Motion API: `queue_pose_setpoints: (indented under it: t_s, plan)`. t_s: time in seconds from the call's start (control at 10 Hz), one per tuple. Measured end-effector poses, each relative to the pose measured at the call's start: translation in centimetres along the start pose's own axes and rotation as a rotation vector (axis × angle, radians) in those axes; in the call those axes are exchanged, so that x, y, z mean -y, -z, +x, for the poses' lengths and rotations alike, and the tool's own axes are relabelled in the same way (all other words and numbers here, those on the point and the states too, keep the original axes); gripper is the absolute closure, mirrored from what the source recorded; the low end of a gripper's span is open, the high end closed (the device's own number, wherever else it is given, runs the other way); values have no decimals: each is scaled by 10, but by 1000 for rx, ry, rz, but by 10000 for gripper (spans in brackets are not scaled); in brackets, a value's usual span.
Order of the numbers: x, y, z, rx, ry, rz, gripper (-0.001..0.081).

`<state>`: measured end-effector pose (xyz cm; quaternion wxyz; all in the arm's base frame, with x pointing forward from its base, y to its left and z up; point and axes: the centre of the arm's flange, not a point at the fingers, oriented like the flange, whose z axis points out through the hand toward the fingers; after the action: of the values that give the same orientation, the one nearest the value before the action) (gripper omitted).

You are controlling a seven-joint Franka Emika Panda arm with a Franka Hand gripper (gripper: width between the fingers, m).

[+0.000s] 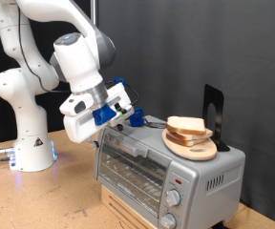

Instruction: Make a piece of toast with the oven

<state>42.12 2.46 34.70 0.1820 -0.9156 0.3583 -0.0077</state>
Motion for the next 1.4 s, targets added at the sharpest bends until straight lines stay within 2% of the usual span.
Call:
queue_pose_setpoints:
  t_s: [0.2, 0.7, 1.4]
  plan:
    - [-3, -7, 3, -7, -7, -9, 124]
    - [-10, -4, 11, -11, -34, 1, 124]
    - [-47, 12, 50, -55, -79, -1, 124]
